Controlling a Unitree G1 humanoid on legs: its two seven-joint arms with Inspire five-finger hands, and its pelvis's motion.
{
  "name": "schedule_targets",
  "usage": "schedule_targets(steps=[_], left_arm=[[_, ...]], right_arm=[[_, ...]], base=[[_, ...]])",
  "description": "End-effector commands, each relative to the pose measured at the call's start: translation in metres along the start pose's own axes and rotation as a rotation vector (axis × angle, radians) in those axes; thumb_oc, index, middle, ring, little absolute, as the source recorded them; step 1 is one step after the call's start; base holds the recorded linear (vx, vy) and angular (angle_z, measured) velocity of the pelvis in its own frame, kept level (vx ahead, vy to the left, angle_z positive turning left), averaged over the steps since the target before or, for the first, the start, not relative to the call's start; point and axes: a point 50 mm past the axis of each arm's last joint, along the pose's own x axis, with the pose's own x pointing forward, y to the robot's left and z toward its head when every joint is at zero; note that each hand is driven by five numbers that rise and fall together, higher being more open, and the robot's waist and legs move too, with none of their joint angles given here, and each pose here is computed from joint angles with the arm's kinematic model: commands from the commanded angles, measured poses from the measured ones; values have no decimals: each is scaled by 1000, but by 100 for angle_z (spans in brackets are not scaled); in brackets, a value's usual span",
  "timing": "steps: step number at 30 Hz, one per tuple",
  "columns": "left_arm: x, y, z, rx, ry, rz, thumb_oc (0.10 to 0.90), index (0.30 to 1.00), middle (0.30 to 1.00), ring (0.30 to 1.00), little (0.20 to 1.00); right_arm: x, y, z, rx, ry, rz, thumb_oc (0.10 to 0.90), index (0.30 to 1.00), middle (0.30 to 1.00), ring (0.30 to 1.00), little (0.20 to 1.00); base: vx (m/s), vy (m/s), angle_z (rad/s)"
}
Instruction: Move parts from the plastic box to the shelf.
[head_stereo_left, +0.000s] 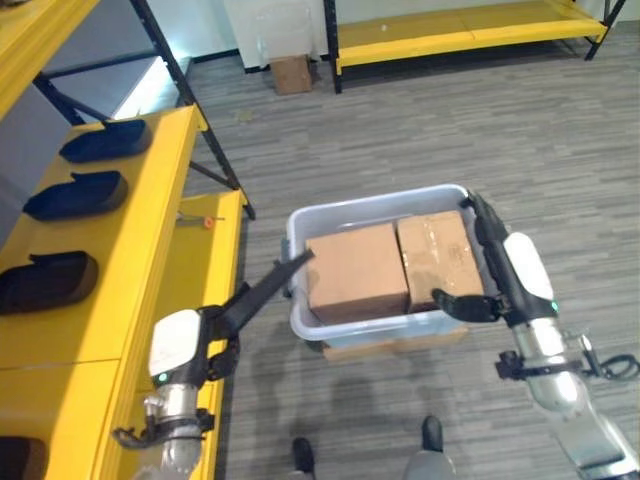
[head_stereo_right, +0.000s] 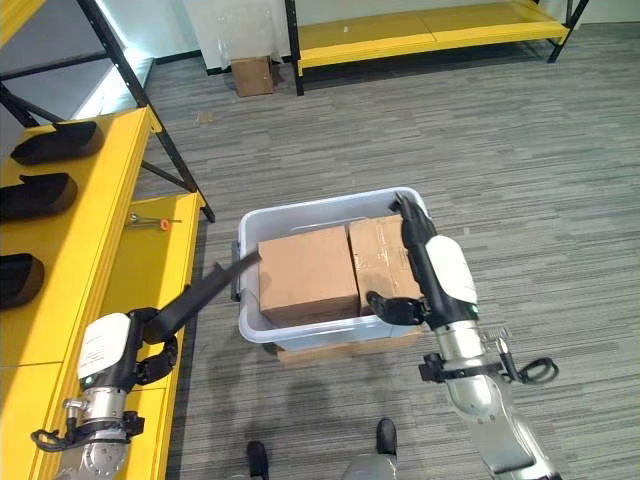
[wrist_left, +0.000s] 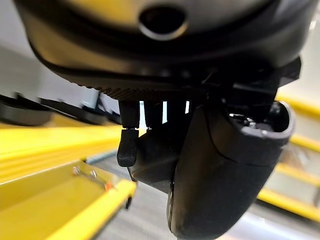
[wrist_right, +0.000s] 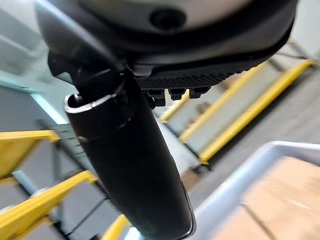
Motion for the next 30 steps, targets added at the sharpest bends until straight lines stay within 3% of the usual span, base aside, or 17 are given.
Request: schedule_targets(steps=[1, 8, 15, 22, 25, 30], left_arm=[[28, 46, 26, -92, -177, 250, 400, 300, 300, 300, 300], [3, 45, 21, -295, -83, 259, 400, 300, 300, 300, 300], [0, 45, 17, -334, -47, 258, 400, 300, 300, 300, 300], [5, 43, 22, -400, -61, 237, 400, 300, 300, 300, 300], [6, 47, 24, -394, -76, 244, 400, 300, 300, 300, 300], [7, 50, 24, -351, -91, 236, 400, 300, 300, 300, 300]], right_arm=[[25, -23, 43, 40, -256, -115, 900, 1000, 1000, 1000, 1000], [27, -17, 51, 104, -292, -78, 900, 1000, 1000, 1000, 1000], [41, -22, 68, 123, -398, -94, 900, 1000, 1000, 1000, 1000], [29, -23, 46, 137, -275, -140, 900, 1000, 1000, 1000, 1000], [22, -25, 40, 134, -232, -156, 900, 1000, 1000, 1000, 1000], [16, -24, 34, 149, -181, -180, 900, 1000, 1000, 1000, 1000]], base=[[-32, -59, 0], [-68, -132, -2], [-124, -202, 15], [-267, -166, 177], [-69, 220, 218], [-8, 258, 88]])
